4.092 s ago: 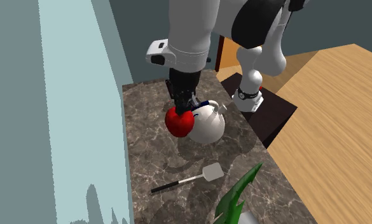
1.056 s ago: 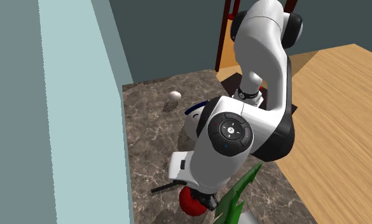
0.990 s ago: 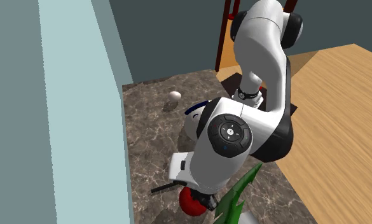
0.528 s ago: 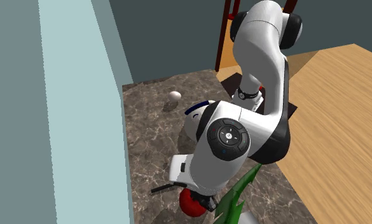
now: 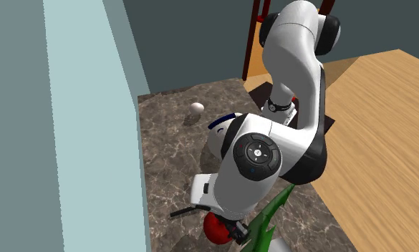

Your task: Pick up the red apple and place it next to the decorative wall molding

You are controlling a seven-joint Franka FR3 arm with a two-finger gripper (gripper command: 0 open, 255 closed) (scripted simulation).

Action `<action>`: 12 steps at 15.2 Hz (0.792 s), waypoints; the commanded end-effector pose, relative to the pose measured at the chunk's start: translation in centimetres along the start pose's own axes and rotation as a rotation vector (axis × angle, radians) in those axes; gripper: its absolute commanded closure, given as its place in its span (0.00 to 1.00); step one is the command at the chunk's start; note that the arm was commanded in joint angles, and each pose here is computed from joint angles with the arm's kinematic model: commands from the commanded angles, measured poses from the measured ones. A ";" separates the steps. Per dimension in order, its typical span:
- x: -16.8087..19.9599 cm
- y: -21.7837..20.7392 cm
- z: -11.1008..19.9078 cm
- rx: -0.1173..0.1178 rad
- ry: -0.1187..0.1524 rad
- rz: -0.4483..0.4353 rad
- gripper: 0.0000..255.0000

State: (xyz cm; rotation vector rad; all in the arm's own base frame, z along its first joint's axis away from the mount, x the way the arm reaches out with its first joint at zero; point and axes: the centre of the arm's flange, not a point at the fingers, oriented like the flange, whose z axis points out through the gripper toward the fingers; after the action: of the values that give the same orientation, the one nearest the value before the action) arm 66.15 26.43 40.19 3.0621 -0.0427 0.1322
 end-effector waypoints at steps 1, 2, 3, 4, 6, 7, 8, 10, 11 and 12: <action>0.0 0.0 -1.3 0.000 0.000 0.000 0.00; 0.0 0.0 -2.6 0.000 0.000 0.000 0.00; 0.0 0.0 -4.0 0.000 0.000 0.000 0.00; 0.0 0.0 -5.0 0.000 0.000 0.000 0.00; 0.0 0.0 -5.0 0.000 0.000 0.000 0.00; 0.0 0.0 -5.0 0.000 0.000 0.000 0.00; 0.0 0.0 -5.0 0.000 0.000 0.000 0.00; 0.0 0.0 -5.0 0.000 0.000 0.000 0.00; 0.0 0.0 -5.0 0.000 0.000 0.000 0.00; 0.0 0.0 -5.0 0.000 0.000 0.000 0.00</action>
State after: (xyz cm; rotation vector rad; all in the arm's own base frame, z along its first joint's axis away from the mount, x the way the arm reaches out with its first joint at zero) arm 65.72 26.81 45.15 3.0621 -0.0427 0.1324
